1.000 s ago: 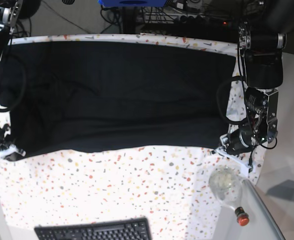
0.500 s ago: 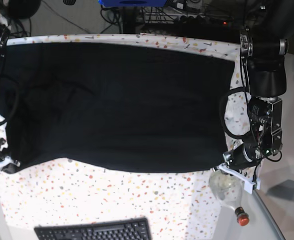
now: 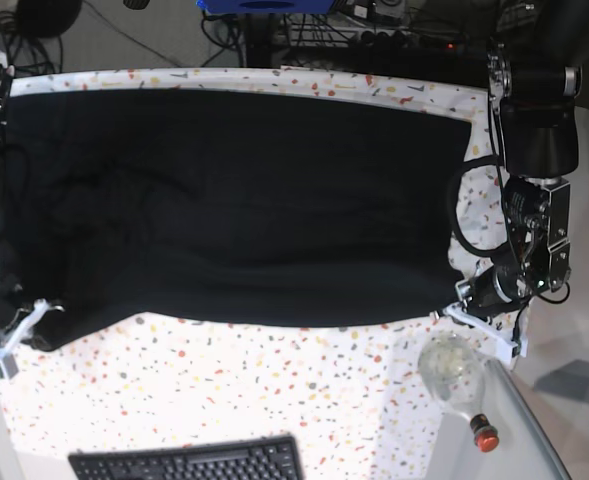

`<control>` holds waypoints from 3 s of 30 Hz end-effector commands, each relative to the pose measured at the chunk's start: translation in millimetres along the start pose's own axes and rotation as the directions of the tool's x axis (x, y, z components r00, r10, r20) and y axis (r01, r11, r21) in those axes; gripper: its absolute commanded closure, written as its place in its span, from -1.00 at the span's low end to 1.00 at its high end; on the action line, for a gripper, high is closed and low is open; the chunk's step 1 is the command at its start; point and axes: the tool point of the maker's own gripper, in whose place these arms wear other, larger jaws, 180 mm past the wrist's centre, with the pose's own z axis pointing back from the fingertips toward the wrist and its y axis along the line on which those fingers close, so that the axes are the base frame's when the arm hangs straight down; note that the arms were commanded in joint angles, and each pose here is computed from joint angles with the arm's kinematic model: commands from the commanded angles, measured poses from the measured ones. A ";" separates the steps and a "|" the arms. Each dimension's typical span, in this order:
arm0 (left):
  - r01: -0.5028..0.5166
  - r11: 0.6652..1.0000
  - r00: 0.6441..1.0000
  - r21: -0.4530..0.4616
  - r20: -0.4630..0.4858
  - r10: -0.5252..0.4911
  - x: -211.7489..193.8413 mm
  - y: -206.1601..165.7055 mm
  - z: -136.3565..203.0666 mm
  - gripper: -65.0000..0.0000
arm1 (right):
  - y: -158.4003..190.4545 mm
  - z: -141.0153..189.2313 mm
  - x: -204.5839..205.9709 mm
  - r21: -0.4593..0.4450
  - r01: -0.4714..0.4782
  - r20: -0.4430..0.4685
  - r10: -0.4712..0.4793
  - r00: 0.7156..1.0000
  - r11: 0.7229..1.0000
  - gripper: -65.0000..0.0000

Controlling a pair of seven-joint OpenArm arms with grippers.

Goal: Layout the t-shirt on the table in an organized manner, then fold the t-shirt properly
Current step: 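Fold the hem up over the shirt toward the collar with both grippers, then press the folded edge flat with the right gripper and release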

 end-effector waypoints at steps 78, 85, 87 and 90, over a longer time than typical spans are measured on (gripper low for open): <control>0.147 0.987 0.982 0.065 -0.132 -0.137 -112.4 53.4 59.2 -0.70 | 16.3 176.2 -172.2 -0.304 0.121 -0.347 -0.229 0.909 0.945 0.03; 0.083 0.993 0.995 0.087 0.044 -0.087 -69.7 51.4 88.7 -0.71 | 19.5 162.7 -123.3 -0.287 0.077 -0.255 -0.154 0.955 0.955 0.02; 0.052 0.992 0.994 0.111 0.088 -0.062 -60.0 60.0 99.4 -0.71 | 22.2 154.6 -110.2 -0.271 0.066 -0.237 -0.133 0.962 0.960 0.02; 0.018 0.988 0.993 0.155 0.112 -0.036 -57.5 79.5 111.3 -0.70 | 35.6 142.7 -99.8 -0.225 0.040 -0.230 -0.093 0.969 0.973 0.03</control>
